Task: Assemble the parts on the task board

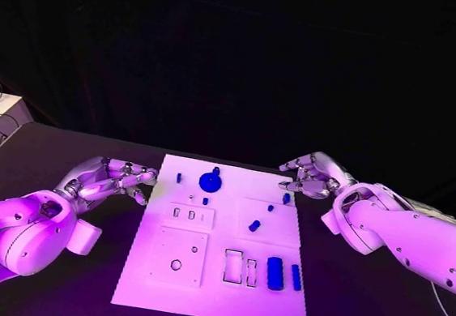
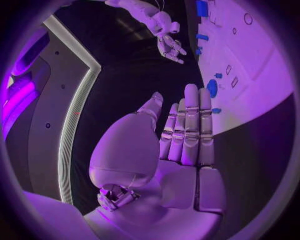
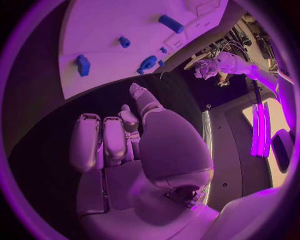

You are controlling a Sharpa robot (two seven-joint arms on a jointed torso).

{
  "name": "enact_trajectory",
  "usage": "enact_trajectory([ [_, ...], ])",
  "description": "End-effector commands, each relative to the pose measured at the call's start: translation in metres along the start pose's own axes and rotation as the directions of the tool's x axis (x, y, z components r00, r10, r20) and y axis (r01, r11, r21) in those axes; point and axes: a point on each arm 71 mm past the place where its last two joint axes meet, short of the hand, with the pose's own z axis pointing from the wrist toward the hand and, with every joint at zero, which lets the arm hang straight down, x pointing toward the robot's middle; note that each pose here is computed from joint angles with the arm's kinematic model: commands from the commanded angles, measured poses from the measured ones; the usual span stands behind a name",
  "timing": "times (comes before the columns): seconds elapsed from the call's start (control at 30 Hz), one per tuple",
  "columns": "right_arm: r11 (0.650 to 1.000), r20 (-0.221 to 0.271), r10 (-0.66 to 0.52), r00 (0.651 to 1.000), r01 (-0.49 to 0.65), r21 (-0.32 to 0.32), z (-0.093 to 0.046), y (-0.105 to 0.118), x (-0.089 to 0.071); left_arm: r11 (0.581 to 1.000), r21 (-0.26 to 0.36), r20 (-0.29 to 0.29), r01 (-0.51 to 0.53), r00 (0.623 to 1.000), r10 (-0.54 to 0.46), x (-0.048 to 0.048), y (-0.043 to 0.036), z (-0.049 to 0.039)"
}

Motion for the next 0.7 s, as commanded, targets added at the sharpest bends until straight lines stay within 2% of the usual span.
enact_trajectory([
  [0.03, 0.999, -0.054, -0.013, 0.998, 0.01, -0.051, -0.002, -0.006, 0.003, 1.0, 0.018, -0.02, 0.006, 1.0, -0.006, 0.0024, -0.0011, 0.0003],
  [0.23, 0.998, -0.07, -0.065, 0.995, 0.064, -0.017, -0.004, -0.019, 0.011, 1.0, 0.017, -0.022, 0.007, 1.0, -0.007, 0.003, -0.0006, 0.0008],
  [0.5, 0.994, -0.06, -0.09, 0.994, 0.093, 0.051, -0.004, -0.035, 0.016, 1.0, 0.014, -0.019, 0.006, 1.0, -0.006, 0.0016, 0.0002, 0.0006],
  [0.7, 0.993, -0.065, -0.093, 0.994, 0.097, 0.064, -0.005, -0.04, 0.019, 1.0, 0.012, -0.015, 0.004, 1.0, -0.004, -0.0001, 0.0006, 0.0],
])
